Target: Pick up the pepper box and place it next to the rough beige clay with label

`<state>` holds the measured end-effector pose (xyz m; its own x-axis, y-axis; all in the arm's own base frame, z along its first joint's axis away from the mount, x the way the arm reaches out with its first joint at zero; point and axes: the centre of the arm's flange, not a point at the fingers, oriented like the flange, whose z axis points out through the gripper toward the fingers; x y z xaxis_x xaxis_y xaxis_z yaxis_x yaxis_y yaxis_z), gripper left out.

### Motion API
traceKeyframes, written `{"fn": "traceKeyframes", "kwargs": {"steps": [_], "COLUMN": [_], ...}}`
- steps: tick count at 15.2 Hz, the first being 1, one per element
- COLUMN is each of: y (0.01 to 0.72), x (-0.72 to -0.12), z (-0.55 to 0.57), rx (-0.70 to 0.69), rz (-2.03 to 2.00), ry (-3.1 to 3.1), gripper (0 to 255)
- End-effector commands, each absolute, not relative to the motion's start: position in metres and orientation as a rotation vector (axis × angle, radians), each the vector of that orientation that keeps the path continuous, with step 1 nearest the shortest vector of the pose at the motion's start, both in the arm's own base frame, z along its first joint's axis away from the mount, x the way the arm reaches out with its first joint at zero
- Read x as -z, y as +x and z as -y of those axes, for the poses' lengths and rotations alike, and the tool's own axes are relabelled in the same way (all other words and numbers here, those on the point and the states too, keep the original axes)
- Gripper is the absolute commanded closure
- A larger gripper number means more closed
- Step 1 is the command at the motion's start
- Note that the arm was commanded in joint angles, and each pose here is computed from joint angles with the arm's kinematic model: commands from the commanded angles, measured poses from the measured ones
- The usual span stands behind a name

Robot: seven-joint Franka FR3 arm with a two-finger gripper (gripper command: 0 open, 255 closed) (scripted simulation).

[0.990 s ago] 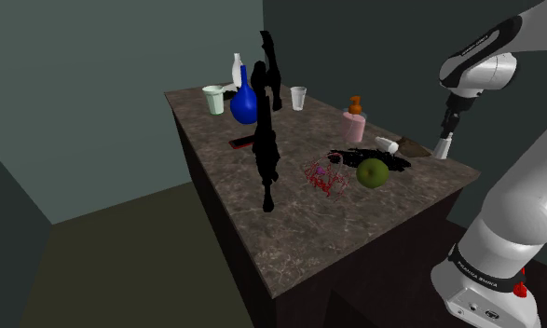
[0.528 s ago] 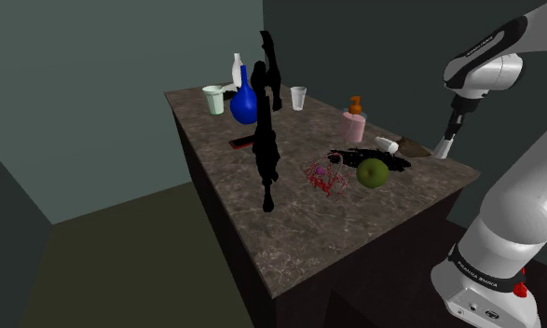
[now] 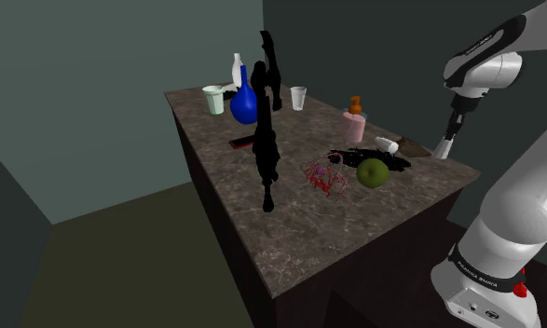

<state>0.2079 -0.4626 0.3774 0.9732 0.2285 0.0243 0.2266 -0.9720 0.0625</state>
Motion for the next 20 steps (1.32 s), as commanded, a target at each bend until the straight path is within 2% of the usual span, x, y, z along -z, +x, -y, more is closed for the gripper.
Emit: {"fn": "traceKeyframes", "kwargs": {"steps": [1, 20], "y": [0.200, 0.200], "x": [-0.389, -0.490], "z": [0.469, 0.469], "rx": [-0.048, -0.048], "rz": [-0.326, -0.326], "ry": [3.054, 3.054], "gripper": [255, 255]}}
